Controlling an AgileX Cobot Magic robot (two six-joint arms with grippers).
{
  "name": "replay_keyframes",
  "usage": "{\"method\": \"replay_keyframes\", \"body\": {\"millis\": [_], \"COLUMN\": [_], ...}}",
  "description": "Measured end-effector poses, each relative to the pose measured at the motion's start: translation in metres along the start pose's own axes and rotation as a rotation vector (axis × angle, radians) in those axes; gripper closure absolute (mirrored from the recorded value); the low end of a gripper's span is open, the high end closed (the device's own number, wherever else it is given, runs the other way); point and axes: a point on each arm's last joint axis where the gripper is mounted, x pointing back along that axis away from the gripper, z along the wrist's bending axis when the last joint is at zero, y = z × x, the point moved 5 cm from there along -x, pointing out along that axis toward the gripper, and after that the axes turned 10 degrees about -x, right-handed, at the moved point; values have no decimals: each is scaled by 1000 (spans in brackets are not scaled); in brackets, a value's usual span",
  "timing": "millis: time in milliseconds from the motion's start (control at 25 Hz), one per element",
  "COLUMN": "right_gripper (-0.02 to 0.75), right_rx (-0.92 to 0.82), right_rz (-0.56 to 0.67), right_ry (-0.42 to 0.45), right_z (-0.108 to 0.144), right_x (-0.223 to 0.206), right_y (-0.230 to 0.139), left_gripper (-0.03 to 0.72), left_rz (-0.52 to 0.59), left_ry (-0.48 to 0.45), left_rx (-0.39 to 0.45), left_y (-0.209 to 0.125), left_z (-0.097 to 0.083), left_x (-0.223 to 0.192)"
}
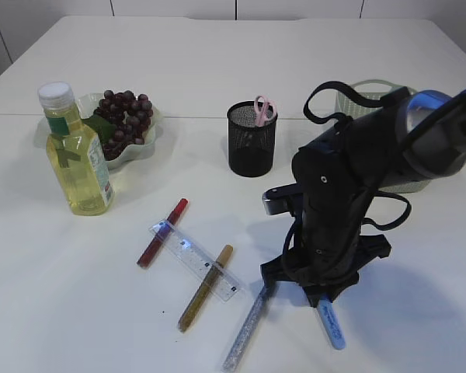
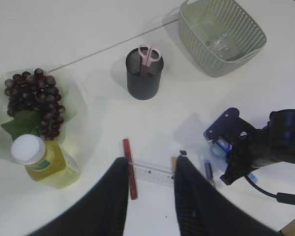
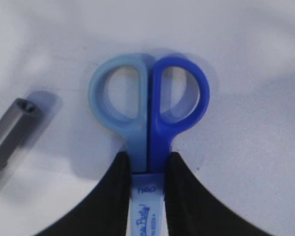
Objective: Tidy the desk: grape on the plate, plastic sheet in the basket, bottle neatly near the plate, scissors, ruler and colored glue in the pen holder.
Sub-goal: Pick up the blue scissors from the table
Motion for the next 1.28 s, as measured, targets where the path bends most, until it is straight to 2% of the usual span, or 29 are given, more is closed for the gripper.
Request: {"method": "replay_keyframes", "body": {"millis": [760, 1000, 1280], "right_gripper": [573, 573, 574], "right_rx": [35, 60, 89], "right_rz": [-40, -138, -356], "right_ry": [23, 85, 194], "right_z": [-7, -8, 0], "right_x": [13, 28, 65], "right_y": [-9, -12, 8], "left_gripper": [446, 446, 446], "left_rz": [0, 0, 0], "left_ry": [0, 0, 0], "left_rx": [0, 0, 0], "left_y": [0, 0, 0], "left_z": [0, 0, 0], "left_x": [0, 0, 0]}}
